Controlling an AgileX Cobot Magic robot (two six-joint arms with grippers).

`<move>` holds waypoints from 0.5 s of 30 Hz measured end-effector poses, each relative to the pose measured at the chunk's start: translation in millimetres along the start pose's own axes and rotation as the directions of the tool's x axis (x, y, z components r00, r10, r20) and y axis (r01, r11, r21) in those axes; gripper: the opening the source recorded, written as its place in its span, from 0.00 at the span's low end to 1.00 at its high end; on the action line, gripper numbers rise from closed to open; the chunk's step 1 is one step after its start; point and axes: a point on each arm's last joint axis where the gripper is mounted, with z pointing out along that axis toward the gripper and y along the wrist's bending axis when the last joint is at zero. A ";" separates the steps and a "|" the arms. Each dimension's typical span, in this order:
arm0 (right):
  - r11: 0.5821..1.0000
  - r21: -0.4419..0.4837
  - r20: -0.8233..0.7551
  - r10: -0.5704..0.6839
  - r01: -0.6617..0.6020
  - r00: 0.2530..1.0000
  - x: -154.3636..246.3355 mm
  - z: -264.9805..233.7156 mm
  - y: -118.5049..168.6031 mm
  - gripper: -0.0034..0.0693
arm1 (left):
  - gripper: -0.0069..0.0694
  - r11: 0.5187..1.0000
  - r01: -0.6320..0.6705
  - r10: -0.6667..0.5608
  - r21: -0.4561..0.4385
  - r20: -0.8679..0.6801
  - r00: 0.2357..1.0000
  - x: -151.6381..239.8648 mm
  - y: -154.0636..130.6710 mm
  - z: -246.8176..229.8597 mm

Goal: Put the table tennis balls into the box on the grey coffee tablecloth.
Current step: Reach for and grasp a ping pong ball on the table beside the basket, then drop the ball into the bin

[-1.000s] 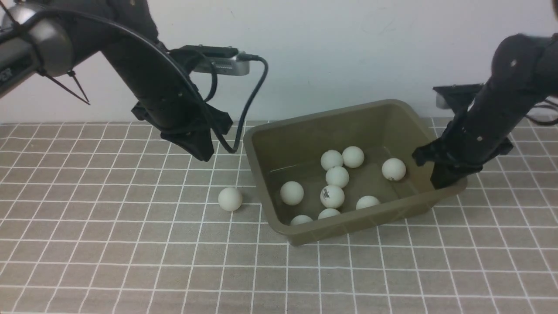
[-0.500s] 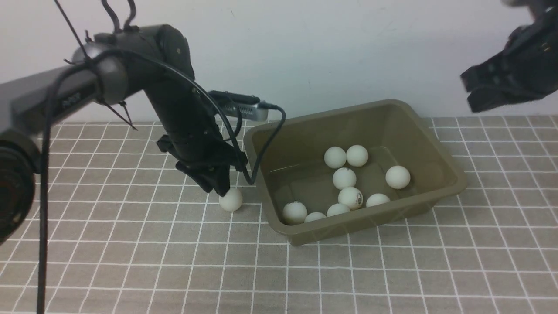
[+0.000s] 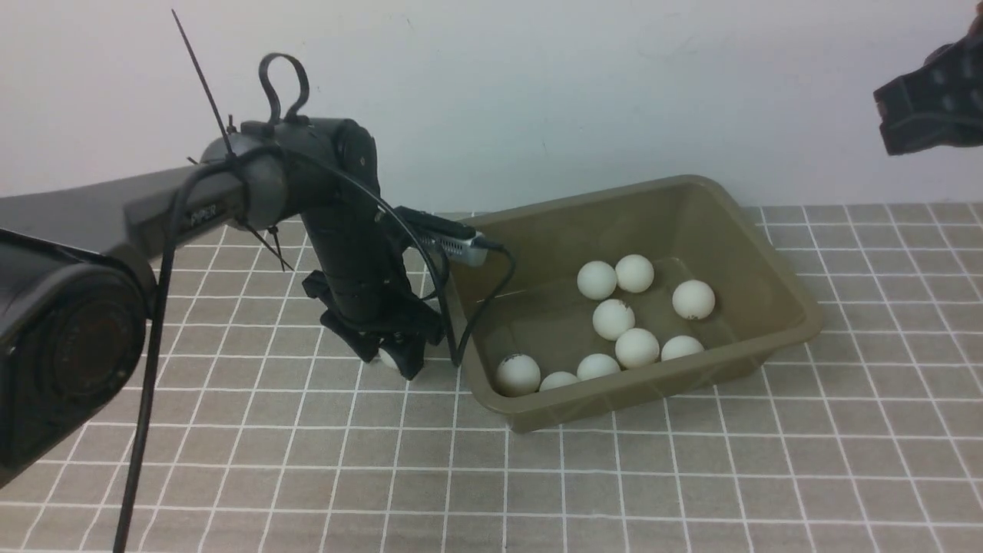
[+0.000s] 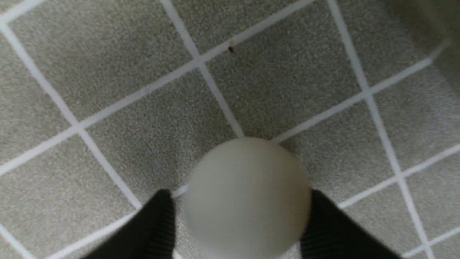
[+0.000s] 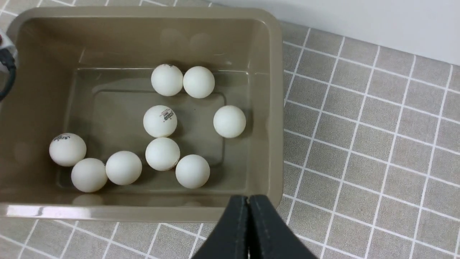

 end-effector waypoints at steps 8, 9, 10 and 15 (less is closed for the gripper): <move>1.000 0.019 -0.006 -0.010 0.010 1.000 0.5 0.0 -1.8 0.03 | 0.54 0.994 -0.010 0.013 -0.106 0.029 0.999 0.3 1.9 -55.7; 1.000 0.024 -0.009 -0.012 0.012 1.000 0.8 0.0 -2.2 0.03 | 0.54 0.994 0.004 0.004 -0.112 0.074 0.997 -0.9 -1.1 -74.5; 0.999 0.039 -0.015 -0.012 0.013 1.000 1.4 -0.1 -3.8 0.03 | 0.54 0.994 0.007 0.005 -0.110 0.108 0.994 -0.8 -4.8 -87.9; 0.988 0.131 -0.021 0.084 -0.081 0.996 5.1 -3.7 -31.9 0.03 | 0.54 0.998 -0.050 0.041 0.024 0.281 0.959 -4.7 -61.7 -134.8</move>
